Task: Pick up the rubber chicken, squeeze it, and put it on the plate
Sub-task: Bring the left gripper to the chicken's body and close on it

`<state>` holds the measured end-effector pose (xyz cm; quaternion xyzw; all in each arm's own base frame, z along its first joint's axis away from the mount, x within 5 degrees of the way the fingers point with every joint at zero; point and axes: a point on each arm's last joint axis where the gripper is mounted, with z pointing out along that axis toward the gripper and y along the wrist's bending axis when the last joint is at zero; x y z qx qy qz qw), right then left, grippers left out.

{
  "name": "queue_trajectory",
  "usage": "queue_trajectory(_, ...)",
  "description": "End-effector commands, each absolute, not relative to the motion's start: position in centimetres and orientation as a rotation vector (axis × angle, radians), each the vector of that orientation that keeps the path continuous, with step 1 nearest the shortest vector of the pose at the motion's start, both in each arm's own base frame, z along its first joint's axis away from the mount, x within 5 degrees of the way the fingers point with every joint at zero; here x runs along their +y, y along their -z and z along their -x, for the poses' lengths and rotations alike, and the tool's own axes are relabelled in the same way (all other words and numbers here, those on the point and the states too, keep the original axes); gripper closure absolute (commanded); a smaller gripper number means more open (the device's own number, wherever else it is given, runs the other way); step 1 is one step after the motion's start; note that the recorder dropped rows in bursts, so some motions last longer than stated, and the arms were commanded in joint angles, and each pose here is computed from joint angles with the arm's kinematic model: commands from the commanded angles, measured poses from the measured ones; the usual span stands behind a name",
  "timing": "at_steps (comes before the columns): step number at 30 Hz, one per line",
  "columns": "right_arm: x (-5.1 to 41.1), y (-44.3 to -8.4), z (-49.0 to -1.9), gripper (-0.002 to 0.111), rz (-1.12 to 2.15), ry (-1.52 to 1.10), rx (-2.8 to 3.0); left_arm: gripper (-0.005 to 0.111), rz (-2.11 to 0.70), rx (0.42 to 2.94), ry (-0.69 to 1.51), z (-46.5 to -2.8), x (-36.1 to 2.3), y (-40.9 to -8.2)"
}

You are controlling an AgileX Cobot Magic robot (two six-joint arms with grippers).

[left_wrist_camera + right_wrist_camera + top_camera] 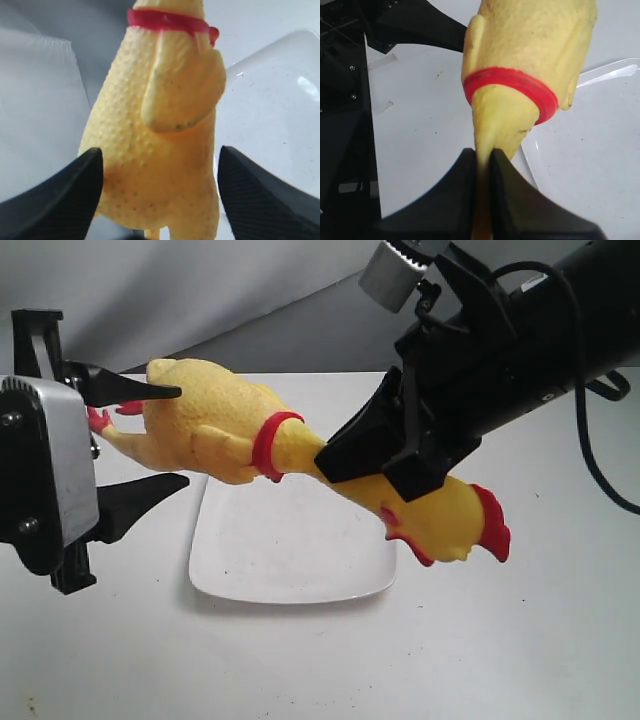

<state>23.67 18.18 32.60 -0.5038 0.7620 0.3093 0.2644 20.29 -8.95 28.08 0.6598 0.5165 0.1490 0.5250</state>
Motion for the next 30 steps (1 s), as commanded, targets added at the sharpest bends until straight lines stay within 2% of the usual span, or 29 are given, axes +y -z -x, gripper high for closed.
queue_trajectory(1,18.2,-33.3,-23.3,0.108,1.34,-0.903,2.03,0.044,-1.586,1.22,-0.345,-20.6,-9.5,-28.2)
queue_trajectory(12,18.4,-33.5,-22.9,0.108,1.347,-0.965,2.028,0.044,-1.647,1.163,-0.366,-19.9,-11.8,-27.8)
queue_trajectory(26,18.4,-33.5,-22.9,0.108,1.345,-0.972,2.027,0.044,-1.651,1.272,-0.472,-21.4,-11.6,-26.3)
queue_trajectory(29,18.4,-33.6,-22.9,0.108,1.343,-0.976,2.024,0.048,-1.651,1.272,-0.472,-21.4,-11.6,-26.3)
queue_trajectory(30,18.4,-33.6,-22.8,0.108,1.344,-0.98,2.024,0.053,-1.651,1.272,-0.472,-21.4,-11.6,-26.3)
